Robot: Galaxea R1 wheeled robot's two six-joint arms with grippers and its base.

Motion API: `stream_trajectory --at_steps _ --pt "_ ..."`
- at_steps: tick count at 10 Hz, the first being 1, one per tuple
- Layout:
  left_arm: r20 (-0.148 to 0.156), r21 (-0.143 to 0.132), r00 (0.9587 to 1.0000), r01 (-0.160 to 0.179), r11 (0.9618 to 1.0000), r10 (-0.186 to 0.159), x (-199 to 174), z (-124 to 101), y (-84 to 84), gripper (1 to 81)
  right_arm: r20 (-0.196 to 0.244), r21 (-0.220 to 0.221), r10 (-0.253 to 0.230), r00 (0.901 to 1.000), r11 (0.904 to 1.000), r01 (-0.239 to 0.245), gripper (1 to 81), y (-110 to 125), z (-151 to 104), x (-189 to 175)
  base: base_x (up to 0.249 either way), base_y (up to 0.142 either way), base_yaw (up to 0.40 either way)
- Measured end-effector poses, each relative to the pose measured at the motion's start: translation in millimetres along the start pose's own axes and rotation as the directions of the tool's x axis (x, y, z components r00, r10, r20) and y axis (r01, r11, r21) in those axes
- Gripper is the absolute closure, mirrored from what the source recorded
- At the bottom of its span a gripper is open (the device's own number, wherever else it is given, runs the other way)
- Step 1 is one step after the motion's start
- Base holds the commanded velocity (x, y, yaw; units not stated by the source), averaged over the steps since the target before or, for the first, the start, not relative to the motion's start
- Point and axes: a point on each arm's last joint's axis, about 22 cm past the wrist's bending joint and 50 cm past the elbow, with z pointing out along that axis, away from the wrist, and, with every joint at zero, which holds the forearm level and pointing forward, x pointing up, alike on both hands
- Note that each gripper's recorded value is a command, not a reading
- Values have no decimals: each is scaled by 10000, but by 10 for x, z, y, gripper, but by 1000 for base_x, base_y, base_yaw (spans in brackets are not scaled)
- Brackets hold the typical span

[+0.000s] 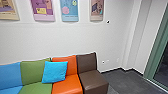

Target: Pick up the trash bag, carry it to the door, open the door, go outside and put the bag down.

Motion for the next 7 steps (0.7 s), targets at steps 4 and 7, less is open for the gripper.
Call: stream_trajectory --at_steps 4,7 --pt "-23 111 10000 -18 9999 18 -7 48 57 811 -107 -448 -301 9995 9986 296 10 -55 118 9 0 0 0" --pt "-15 139 10000 -8 9999 8 -10 48 48 811 -94 -501 -325 9994 9982 320 10 -27 114 -5 0 0 0"
